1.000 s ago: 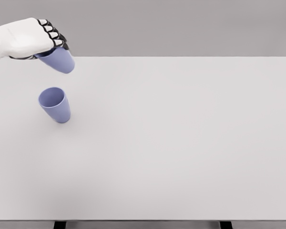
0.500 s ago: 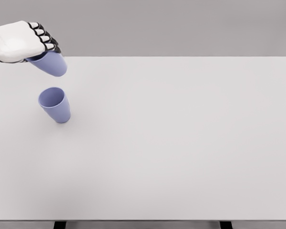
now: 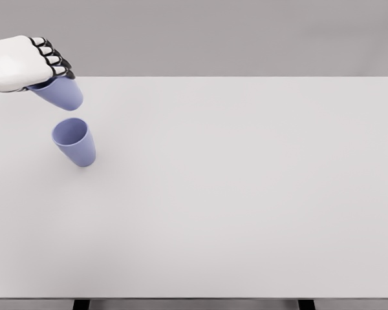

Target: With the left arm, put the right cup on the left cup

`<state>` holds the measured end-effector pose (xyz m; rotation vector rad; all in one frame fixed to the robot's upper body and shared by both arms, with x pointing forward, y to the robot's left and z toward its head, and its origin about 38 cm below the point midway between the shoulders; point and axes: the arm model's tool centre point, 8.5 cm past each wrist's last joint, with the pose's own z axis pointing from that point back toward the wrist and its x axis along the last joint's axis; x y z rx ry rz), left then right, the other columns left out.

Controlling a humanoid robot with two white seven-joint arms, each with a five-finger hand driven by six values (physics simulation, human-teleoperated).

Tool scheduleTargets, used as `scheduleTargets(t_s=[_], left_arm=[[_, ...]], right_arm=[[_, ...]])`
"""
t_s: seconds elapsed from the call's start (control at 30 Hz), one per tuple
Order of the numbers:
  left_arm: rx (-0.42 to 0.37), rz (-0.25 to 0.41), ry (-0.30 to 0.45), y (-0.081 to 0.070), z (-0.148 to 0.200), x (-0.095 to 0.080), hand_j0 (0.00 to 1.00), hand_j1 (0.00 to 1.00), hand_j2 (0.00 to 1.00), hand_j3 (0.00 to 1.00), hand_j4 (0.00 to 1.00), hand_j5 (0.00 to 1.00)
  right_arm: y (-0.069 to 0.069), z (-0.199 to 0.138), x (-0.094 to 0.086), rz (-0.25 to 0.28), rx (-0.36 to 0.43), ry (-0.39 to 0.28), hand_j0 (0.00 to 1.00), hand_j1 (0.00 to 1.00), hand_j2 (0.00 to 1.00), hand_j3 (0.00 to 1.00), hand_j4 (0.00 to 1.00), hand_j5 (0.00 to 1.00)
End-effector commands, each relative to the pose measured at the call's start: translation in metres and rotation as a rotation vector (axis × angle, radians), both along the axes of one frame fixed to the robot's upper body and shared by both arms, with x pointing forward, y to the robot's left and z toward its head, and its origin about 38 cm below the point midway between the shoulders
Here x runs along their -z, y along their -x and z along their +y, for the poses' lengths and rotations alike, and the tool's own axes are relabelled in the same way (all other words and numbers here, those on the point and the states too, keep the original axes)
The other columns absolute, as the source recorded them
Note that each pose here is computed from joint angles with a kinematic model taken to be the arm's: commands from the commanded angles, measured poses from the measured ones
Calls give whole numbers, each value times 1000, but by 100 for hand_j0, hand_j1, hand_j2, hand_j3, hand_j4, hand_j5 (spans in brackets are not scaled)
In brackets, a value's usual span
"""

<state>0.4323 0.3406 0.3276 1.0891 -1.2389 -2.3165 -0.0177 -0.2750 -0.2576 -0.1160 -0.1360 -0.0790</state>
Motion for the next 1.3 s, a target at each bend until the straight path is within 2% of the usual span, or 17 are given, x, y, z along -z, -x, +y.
scheduleTargets(t_s=[0.0, 0.3, 0.37, 0.67, 0.9, 1.27], left_arm=[[0, -4, -5, 3, 2, -4, 78, 78, 78, 78, 78, 78], [-6, 2, -30, 10, 10, -6, 78, 78, 78, 78, 78, 78], [7, 18, -24, 16, 9, -3, 78, 78, 78, 78, 78, 78], [7, 38, -28, 21, 12, 0, 78, 78, 78, 78, 78, 78], [22, 40, -25, 36, 13, -1, 78, 78, 78, 78, 78, 78], [44, 41, -27, 41, 7, 2, 78, 78, 78, 78, 78, 78]], right_arm=[[0, 0, 0, -1, 1, 1, 100, 100, 100, 100, 100, 100], [0, 0, 0, -1, 1, 1, 100, 100, 100, 100, 100, 100], [0, 0, 0, -1, 1, 1, 100, 100, 100, 100, 100, 100], [0, 0, 0, -1, 0, 0, 100, 100, 100, 100, 100, 100], [0, 0, 0, -1, 0, 0, 100, 100, 100, 100, 100, 100], [0, 0, 0, 1, 1, 1, 100, 100, 100, 100, 100, 100]])
